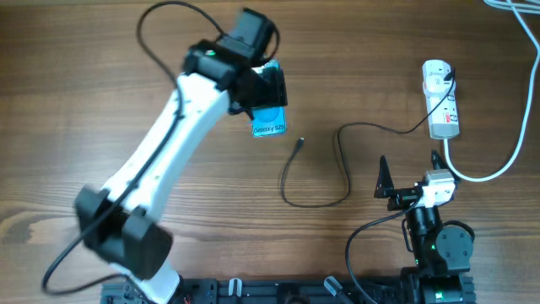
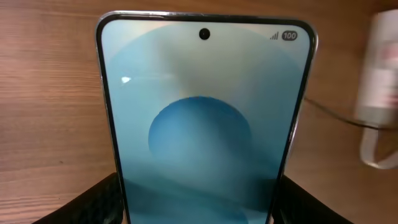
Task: Plug charger to phone and switch on socket
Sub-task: 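Lift the phone with the left gripper and hold it upright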
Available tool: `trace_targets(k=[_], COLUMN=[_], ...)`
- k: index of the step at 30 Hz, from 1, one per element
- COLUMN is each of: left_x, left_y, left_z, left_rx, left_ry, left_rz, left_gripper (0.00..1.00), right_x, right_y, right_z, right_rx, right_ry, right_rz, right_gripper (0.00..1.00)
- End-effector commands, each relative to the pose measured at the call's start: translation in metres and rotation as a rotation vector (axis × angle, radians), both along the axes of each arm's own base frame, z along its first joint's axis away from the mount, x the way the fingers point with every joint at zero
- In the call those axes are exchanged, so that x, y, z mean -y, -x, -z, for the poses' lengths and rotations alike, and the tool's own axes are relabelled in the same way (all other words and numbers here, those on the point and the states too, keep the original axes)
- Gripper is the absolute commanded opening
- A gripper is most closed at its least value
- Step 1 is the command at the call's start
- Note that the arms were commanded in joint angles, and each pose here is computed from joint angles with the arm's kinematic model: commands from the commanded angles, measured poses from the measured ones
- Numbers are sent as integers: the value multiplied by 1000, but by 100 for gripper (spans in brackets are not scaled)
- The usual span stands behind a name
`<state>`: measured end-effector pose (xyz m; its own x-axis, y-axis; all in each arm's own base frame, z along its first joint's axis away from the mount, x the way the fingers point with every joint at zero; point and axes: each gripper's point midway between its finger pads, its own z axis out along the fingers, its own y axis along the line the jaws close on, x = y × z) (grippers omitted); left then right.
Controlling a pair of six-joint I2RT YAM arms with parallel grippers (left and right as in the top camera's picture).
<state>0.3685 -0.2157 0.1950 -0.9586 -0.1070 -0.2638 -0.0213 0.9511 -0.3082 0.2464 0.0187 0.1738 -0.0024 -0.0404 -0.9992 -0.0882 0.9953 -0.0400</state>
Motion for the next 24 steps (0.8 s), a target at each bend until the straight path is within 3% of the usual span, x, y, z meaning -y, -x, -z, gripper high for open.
trace_targets(k=[1, 6, 10, 15, 24], left_x=[6, -4, -9, -5, -5], left_y=[19, 36, 48, 61, 69], left_z=[-65, -129, -164, -194, -206], left_rx=[-3, -152, -316, -499, -588], left_ry=[306, 773, 1010, 1172, 1231], left_rz=[27, 75, 48, 53, 65], left_gripper=[70, 69, 70, 70, 69], right_x=[-2, -2, -2, -2, -2], right_y=[1, 1, 1, 1, 1], right_z=[-2, -2, -2, -2, -2], right_rx=[9, 9, 9, 9, 10], right_ry=[11, 11, 11, 11, 12], right_rz=[-8, -8, -8, -8, -8], right_gripper=[100, 100, 100, 100, 100])
